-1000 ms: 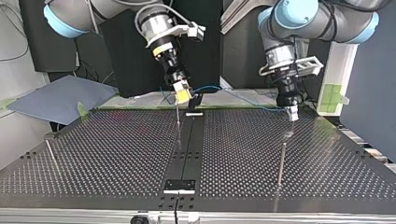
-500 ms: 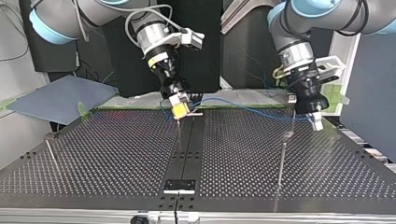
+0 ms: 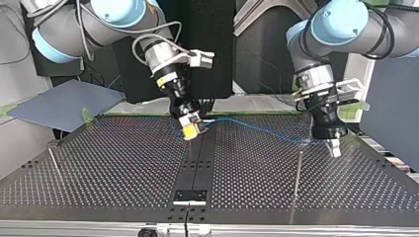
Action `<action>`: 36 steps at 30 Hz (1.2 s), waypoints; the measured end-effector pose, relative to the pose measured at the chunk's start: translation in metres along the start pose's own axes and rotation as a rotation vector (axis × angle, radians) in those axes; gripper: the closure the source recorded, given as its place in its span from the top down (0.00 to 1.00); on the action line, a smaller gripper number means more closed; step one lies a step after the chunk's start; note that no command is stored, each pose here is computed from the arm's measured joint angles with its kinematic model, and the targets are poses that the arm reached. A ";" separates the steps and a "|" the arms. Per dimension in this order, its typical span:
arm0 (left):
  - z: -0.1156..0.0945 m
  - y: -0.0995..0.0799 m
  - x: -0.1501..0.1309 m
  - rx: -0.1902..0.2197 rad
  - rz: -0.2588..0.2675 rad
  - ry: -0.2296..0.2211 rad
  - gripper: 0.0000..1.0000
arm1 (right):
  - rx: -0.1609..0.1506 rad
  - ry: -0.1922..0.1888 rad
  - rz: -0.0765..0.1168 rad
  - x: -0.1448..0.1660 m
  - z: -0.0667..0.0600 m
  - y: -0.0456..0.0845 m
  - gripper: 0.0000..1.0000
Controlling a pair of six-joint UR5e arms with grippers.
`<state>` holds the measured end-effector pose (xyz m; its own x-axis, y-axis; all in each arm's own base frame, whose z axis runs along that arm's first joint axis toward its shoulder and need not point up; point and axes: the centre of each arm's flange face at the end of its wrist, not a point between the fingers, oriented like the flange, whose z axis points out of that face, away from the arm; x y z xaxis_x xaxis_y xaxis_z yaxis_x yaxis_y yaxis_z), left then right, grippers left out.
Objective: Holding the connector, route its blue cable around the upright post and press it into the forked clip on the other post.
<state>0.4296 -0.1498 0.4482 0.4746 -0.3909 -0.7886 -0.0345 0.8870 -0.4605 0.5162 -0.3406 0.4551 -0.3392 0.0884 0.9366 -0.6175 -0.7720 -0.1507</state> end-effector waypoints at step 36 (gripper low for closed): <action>0.127 0.085 0.033 -0.001 0.036 0.054 0.00 | -0.030 -0.018 -0.005 -0.046 0.064 0.037 0.00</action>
<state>0.5536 -0.0564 0.4350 0.4245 -0.3718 -0.8256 -0.0516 0.9004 -0.4320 0.5540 -0.4136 0.4265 -0.3236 0.0812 0.9427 -0.6405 -0.7521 -0.1550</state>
